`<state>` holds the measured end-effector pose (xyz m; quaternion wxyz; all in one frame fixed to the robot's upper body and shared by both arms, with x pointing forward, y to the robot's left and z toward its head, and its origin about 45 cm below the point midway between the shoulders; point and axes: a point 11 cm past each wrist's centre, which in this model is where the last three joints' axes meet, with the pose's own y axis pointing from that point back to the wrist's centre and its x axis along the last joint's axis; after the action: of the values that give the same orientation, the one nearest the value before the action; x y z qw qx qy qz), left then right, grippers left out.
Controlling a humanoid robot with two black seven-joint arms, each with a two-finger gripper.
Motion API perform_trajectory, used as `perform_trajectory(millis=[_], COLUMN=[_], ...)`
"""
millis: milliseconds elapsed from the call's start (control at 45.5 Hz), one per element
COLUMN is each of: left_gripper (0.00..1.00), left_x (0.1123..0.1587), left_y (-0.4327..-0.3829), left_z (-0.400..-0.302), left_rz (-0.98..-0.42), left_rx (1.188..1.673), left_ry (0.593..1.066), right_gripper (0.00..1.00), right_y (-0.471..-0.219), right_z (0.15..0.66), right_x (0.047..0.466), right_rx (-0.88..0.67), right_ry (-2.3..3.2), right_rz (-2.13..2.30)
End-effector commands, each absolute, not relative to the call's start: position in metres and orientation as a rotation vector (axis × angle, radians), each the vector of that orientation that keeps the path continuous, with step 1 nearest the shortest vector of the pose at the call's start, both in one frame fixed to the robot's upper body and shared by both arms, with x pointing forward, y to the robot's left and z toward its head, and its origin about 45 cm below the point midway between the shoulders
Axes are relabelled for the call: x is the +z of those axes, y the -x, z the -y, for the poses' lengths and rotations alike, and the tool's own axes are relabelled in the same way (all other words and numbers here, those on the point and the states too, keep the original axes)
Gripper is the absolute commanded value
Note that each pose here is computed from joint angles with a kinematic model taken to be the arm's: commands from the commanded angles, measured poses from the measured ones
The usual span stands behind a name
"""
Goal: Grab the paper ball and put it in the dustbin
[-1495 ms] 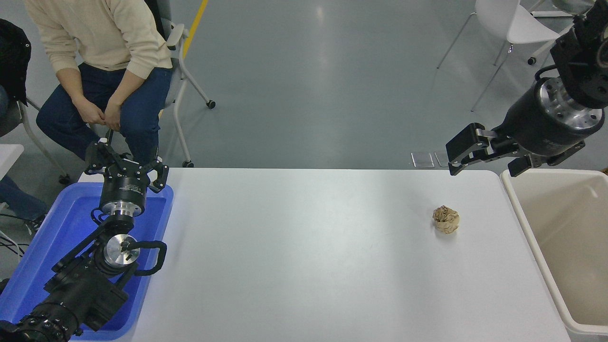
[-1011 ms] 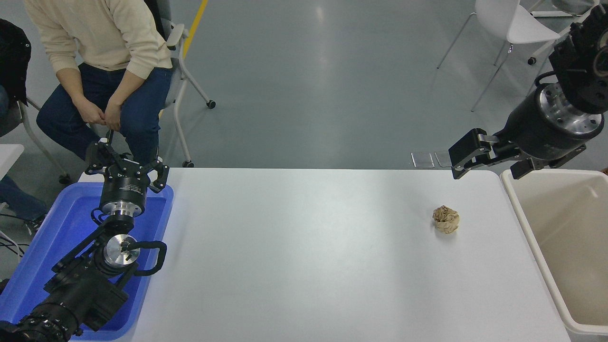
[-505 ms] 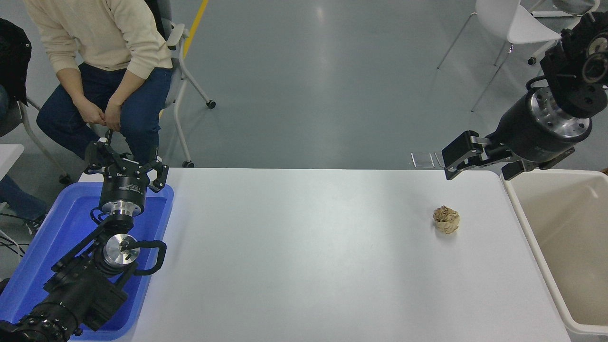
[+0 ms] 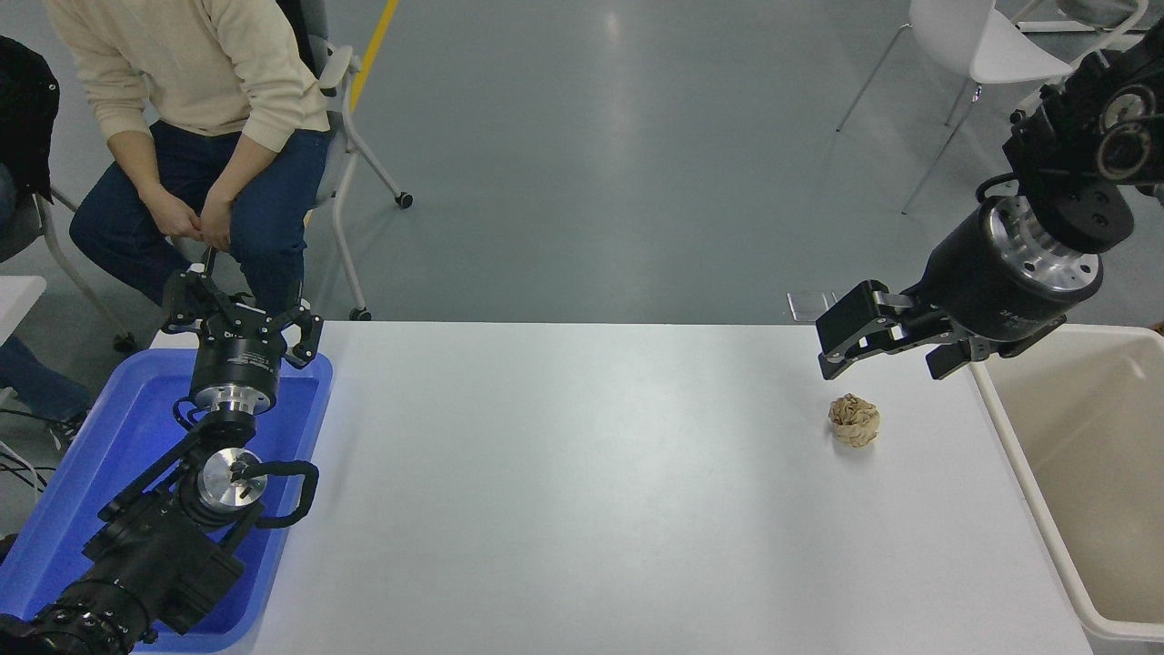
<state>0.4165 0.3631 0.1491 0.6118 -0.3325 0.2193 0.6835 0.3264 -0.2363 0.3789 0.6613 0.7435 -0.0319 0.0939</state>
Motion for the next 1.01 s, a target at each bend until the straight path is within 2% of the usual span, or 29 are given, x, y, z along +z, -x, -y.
perform_trajectory(millis=[0,154,286,418,637,769,857,879,989], left_gripper=[0.99,0.99,0.99,0.99,0.99,0.99,0.99,0.99,0.99], left_x=[0.1486,0.1496,0.1496,0.1496,0.1496,0.1496,0.1483,0.1496,0.1496], left_y=[-0.4162,-0.4168,-0.4169,-0.4169,-0.4168,-0.4168,-0.4162,-0.4168,-0.4168], left_z=[-0.3634,-0.3629,-0.3628,-0.3628,-0.3629,-0.3629,-0.3627,-0.3629,-0.3629], left_rz=[-0.506,-0.505,-0.505,-0.505,-0.505,-0.505,-0.508,-0.505,-0.505], left_rx=[1.578,1.576,1.575,1.575,1.576,1.576,1.577,1.576,1.576], left_ry=[0.766,0.768,0.767,0.767,0.768,0.768,0.767,0.768,0.768], right_gripper=[1.00,1.00,1.00,1.00,1.00,1.00,1.00,1.00,1.00], right_y=[-0.324,-0.328,-0.360,-0.386,-0.413,-0.424,-0.426,-0.426,-0.424], right_z=[0.235,0.240,0.255,0.272,0.301,0.322,0.337,0.338,0.341], right_x=[0.372,0.365,0.350,0.316,0.254,0.220,0.201,0.196,0.168], right_rx=[0.214,0.222,0.315,0.389,0.493,0.478,0.471,0.472,0.470], right_ry=[-1.681,-1.665,-1.592,-1.544,-1.465,-1.456,-1.437,-1.436,-1.440], right_rz=[0.040,0.035,0.062,0.104,0.170,0.254,0.298,0.307,0.337])
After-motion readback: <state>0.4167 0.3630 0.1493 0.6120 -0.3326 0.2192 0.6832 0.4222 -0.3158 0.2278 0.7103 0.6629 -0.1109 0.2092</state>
